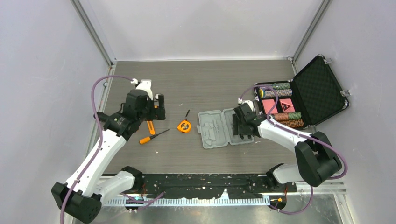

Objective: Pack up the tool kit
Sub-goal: Place the pliers in the toolbox.

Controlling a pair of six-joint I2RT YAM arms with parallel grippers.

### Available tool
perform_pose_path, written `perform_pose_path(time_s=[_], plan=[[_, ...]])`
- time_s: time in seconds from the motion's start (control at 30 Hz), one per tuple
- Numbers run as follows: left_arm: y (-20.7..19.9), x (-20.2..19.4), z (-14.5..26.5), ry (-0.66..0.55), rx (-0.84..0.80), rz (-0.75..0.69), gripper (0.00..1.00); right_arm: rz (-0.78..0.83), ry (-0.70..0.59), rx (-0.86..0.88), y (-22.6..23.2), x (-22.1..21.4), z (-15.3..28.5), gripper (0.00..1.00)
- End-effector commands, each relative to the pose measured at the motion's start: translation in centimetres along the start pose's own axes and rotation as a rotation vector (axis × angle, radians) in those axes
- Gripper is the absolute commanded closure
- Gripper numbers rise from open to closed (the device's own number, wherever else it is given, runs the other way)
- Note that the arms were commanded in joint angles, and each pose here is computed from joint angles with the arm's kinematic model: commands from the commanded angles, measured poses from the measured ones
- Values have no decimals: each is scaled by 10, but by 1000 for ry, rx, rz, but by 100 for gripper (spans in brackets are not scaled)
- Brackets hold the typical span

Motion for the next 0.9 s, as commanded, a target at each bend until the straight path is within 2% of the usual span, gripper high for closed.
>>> perform_pose_path(time_s=[0.0,0.2,0.47,0.73,0.8,0.87], plan=[[-23,2,1,37,-85,38,0,-20,-126,-16,-1,29,11,34],[-52,-14,-13,150,-174,51,1,-10,-118,-24,-1,27,6,27],[-87,-29,-28,273,-245,43,7,-8,-182,1,-3,38,24,31],[-121,-49,-50,426,-312,55,18,1,-184,-32,-16,35,30,48],[-128,-54,-55,453,-322,61,18,-16,-173,-21,-21,32,29,56],[-134,-61,-59,482,-332,75,19,-34,-158,-9,-24,28,27,59]])
Point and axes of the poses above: each gripper's point midway between its finger pads, its own z axis back along the fingers, its own y axis along the line the jaws close on, x = y × z, the point moved 8 cm from there along z, back along the fingers, and after that the axes turned 5 degrees about z, right-handed, at the moved point
